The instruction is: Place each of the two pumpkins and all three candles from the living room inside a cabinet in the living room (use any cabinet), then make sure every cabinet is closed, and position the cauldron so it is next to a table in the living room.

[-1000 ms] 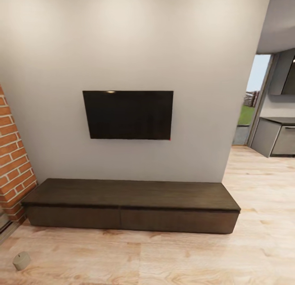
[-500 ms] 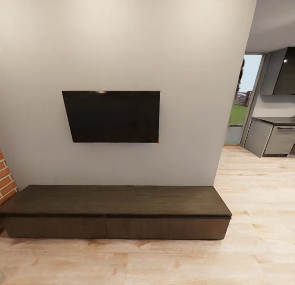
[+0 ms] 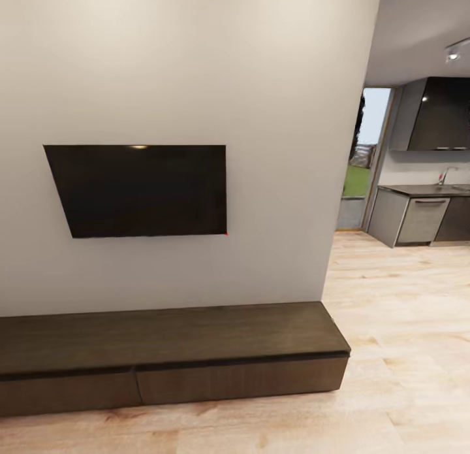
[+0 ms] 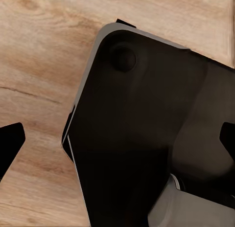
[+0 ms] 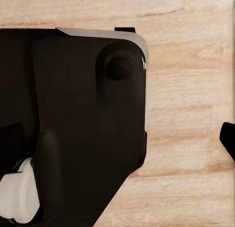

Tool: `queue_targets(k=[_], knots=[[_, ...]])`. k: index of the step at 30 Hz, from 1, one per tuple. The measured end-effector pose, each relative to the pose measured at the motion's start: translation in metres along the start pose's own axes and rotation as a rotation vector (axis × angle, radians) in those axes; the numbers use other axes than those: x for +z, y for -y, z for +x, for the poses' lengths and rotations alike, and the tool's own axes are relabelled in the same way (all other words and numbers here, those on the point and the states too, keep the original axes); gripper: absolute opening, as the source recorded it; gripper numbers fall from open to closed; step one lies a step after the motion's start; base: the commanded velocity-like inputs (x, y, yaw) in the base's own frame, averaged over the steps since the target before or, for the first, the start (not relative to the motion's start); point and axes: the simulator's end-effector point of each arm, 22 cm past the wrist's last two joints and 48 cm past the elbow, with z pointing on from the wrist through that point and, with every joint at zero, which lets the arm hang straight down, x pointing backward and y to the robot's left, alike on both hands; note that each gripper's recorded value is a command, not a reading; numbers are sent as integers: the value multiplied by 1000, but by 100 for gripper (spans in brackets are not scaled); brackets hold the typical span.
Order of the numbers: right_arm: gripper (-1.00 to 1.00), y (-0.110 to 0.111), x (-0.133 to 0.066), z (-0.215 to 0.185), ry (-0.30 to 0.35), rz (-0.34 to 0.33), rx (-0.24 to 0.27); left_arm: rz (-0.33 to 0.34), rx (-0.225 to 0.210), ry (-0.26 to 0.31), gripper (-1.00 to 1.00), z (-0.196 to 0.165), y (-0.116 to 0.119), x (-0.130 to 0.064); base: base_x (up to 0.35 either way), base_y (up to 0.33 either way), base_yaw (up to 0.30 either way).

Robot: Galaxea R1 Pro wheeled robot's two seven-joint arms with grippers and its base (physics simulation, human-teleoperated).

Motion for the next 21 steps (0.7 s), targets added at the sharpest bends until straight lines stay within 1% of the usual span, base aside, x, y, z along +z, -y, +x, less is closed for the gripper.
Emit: queue_targets(k=[6,12,15,21], knots=[[100,0,0,0,0,0,0,0,0,0,100,0,0,0,331,-6,8],[100,0,0,0,-1,0,0,0,-1,1,100,0,0,0,318,-1,126],[100,0,0,0,-2,0,0,0,-1,0,100,0,0,0,123,0,41],[100,0,0,1,-3,0,0,0,-2,1,100,-1,0,0,18,0,6]])
